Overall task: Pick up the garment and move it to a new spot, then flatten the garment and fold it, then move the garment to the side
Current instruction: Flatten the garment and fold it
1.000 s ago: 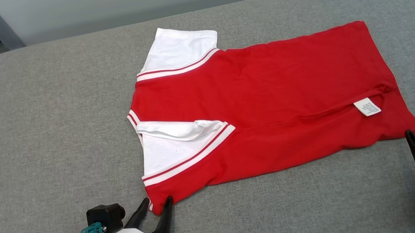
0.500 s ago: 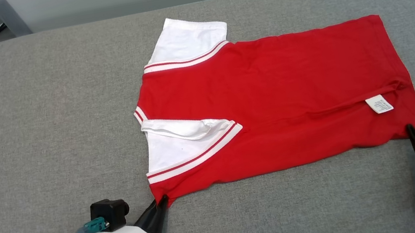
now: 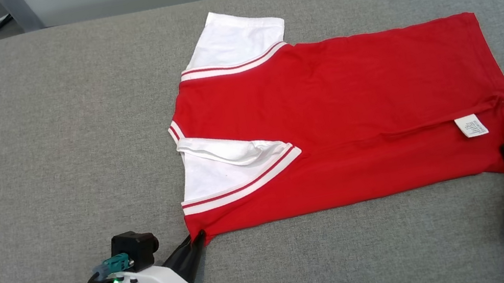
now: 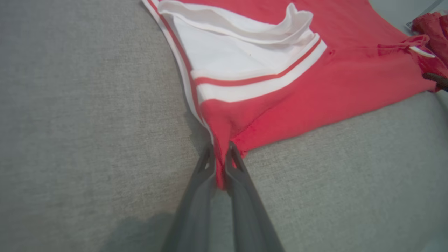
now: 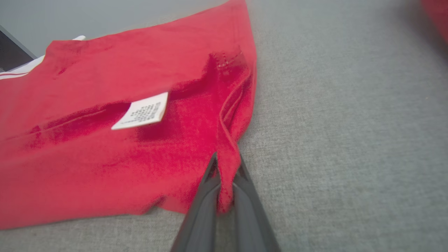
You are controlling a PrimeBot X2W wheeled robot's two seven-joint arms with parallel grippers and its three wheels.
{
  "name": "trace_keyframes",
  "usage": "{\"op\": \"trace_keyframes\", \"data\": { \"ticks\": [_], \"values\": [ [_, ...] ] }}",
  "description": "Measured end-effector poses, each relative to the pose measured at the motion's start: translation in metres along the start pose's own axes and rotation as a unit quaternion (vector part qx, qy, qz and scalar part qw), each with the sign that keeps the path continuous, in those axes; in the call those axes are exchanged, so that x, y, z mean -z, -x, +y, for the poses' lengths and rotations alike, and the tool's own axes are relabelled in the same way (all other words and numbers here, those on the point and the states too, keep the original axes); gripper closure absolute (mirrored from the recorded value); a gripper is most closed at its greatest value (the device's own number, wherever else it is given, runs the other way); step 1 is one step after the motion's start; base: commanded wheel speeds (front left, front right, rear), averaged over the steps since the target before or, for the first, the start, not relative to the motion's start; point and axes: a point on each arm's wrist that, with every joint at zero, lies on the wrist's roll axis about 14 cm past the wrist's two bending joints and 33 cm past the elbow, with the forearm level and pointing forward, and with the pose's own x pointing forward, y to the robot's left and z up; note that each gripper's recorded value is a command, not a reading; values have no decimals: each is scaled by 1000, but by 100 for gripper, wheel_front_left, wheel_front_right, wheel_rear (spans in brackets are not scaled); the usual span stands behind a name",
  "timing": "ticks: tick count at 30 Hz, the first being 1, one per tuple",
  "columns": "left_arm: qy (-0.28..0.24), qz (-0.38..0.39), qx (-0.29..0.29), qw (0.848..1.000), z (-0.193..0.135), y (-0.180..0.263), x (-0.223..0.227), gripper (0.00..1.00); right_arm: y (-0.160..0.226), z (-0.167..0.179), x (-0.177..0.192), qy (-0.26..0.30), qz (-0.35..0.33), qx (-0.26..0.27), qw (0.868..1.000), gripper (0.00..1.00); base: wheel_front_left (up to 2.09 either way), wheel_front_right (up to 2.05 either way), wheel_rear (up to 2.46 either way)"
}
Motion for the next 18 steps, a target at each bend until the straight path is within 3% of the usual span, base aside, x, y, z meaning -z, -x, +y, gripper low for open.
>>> {"op": "trace_keyframes", "data": {
  "ticks": [9,18],
  "values": [
    [-33,11,3,999,-1,16,-12,100,20,-2,8,-6,17,-11,1000,100,0,0,0],
    [-24,54,5,998,-9,44,6,100,54,-17,24,-21,58,-7,998,100,0,0,0]
  ]
}}
